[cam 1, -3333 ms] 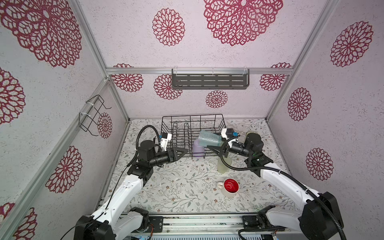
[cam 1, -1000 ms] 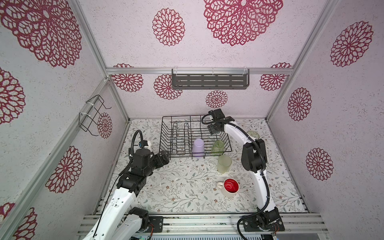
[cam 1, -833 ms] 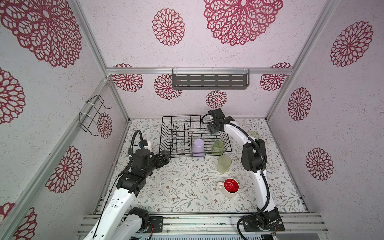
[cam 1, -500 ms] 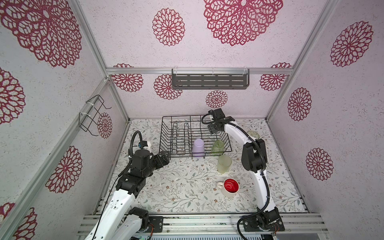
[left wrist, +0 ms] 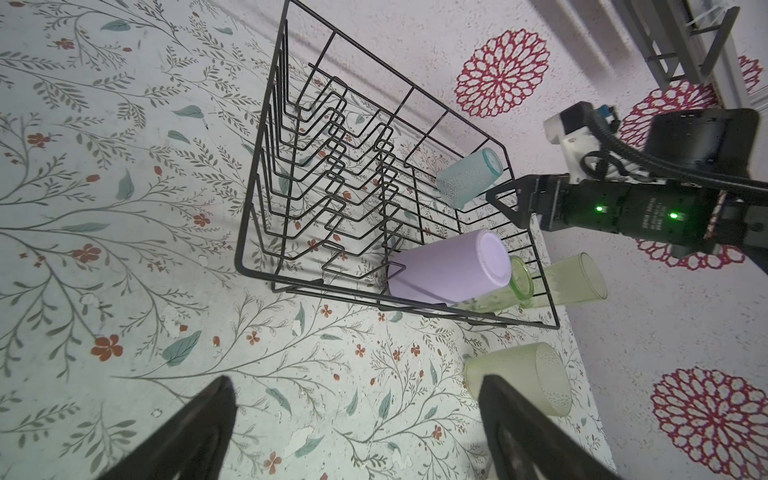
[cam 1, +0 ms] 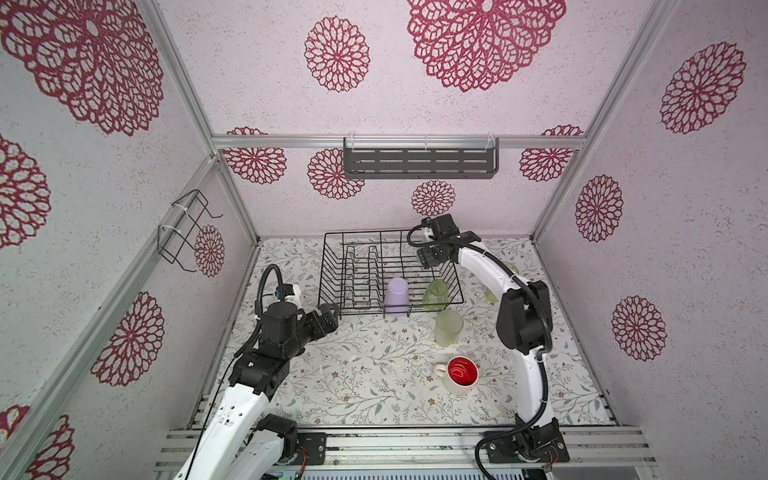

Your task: Load the cups into the dish rack

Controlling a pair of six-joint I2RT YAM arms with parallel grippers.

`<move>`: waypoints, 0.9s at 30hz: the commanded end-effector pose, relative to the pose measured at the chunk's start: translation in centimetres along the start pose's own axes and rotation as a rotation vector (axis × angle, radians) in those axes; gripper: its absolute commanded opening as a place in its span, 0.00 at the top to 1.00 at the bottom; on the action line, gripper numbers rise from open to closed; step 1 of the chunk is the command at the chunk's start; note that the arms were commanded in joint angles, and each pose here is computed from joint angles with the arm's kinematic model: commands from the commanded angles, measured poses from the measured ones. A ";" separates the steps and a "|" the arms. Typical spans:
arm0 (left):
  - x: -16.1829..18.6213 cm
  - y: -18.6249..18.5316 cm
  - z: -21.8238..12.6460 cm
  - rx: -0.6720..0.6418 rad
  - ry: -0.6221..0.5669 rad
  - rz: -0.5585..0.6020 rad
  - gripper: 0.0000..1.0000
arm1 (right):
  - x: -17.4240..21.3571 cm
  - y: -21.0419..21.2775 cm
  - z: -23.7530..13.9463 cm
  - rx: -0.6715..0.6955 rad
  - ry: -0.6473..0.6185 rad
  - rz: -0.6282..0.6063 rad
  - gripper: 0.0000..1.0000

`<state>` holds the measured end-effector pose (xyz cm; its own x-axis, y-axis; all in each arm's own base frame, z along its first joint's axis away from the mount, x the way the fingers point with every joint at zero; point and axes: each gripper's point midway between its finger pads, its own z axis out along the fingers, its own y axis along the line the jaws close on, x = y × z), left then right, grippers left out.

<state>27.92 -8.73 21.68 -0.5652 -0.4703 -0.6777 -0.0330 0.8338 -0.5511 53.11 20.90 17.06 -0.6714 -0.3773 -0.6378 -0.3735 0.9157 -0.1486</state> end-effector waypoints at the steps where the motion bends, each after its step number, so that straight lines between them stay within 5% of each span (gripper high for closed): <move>1: 0.2 0.1 -0.3 0.013 -0.009 -0.016 0.05 | -3.0 -0.8 -6.8 -0.029 -0.150 0.078 0.15; 8: 1.7 -3.1 -0.2 0.175 0.079 0.043 0.06 | 0.7 -1.4 -11.2 -0.008 -0.226 0.107 0.16; 15: 3.1 -5.5 -0.1 0.194 0.148 0.153 0.07 | 4.4 -1.6 -13.2 -0.001 -0.312 0.111 0.15; 27: 5.1 -8.3 1.9 0.252 0.198 0.196 0.08 | 12.8 0.6 -13.4 -0.105 -0.104 0.294 0.29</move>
<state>25.98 -17.95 19.60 -0.7397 -0.2061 -0.6406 0.2354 0.8126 -0.5332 37.29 15.28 18.41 -0.6638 -0.1394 -0.7348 -0.2786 0.9578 0.0700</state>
